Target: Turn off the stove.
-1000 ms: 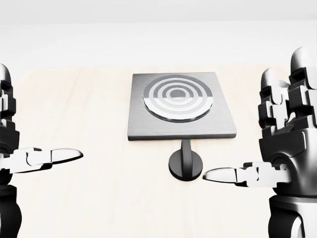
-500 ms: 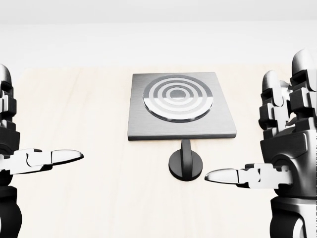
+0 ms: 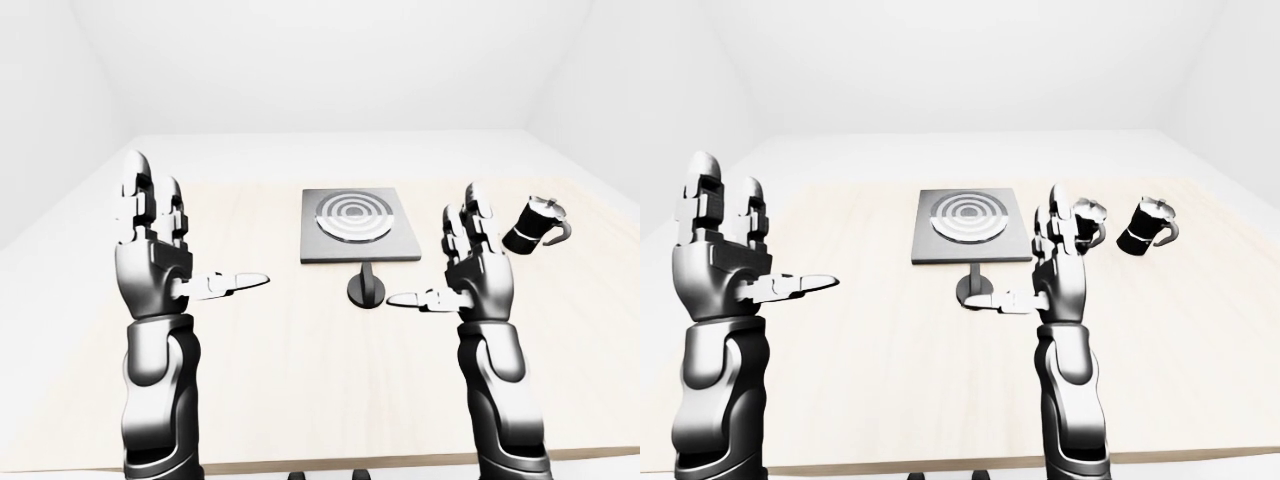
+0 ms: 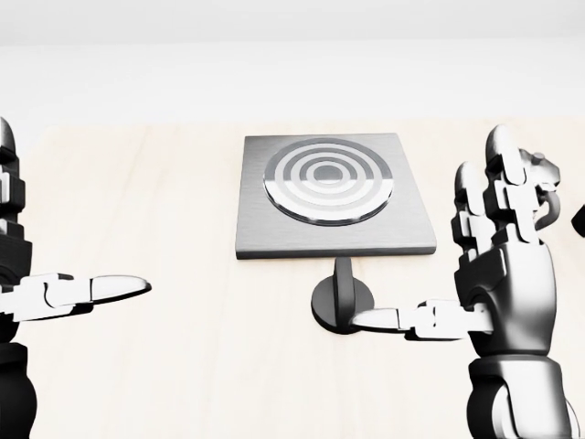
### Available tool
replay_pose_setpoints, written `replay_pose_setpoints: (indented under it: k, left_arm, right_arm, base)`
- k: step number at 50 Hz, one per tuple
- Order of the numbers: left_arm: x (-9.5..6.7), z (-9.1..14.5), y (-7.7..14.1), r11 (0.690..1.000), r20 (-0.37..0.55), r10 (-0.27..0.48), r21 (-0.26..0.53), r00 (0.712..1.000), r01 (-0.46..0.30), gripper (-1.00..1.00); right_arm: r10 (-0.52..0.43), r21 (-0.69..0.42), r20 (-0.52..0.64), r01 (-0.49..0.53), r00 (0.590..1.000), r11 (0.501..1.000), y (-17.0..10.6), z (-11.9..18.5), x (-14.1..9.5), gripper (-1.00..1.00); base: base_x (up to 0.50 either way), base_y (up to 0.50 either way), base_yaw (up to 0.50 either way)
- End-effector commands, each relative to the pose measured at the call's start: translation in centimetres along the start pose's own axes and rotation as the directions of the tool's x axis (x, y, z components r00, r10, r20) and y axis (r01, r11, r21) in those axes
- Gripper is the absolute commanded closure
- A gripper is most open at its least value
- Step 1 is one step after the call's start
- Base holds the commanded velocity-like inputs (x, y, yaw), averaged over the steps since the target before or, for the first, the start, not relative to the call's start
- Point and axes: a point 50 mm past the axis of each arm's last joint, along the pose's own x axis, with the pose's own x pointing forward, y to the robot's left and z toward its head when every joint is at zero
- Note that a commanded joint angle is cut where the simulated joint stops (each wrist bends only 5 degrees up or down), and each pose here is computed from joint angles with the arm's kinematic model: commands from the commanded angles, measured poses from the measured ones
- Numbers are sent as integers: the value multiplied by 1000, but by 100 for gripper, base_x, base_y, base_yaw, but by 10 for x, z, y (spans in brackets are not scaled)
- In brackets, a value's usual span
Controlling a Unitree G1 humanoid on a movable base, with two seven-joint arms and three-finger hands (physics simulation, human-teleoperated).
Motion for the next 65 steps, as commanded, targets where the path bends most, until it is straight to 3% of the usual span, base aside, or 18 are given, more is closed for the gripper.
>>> replay_pose_setpoints:
  k: [1, 6, 16, 30, 40, 65]
  left_arm:
    - [0, 2, 0, 1000, 9, 0, 1, 1000, 0, -100]
    - [0, 3, 0, 1000, 11, 0, 2, 1000, 0, -100]
    - [0, 1, 2, 1000, 4, 5, 5, 1000, -5, -100]
    - [0, 4, 2, 1000, 15, 5, 4, 1000, -5, -100]
    - [-2, 3, 2, 1000, 10, 3, 7, 1000, -3, -100]
    - [-4, 8, 3, 1000, 26, 4, 5, 1000, -4, -100]
  right_arm:
    - [48, -27, -102, -51, 994, 998, 4, -23, -3, -100]
    - [77, 46, -83, -73, 994, 996, 2, -19, -3, -100]
    - [92, 58, -110, -86, 990, 995, 1, -27, -2, -100]
    - [103, 59, -158, -95, 982, 994, 0, -40, 6, -100]
    - [105, 35, -276, -99, 955, 994, 0, -67, -2, -100]
    - [129, 43, -347, -121, 929, 992, 2, -85, -2, -100]
  base:
    - [0, 0, 0]
    - [0, 0, 0]
    - [0, 0, 0]
    - [0, 0, 0]
    - [0, 0, 0]
    - [0, 0, 0]
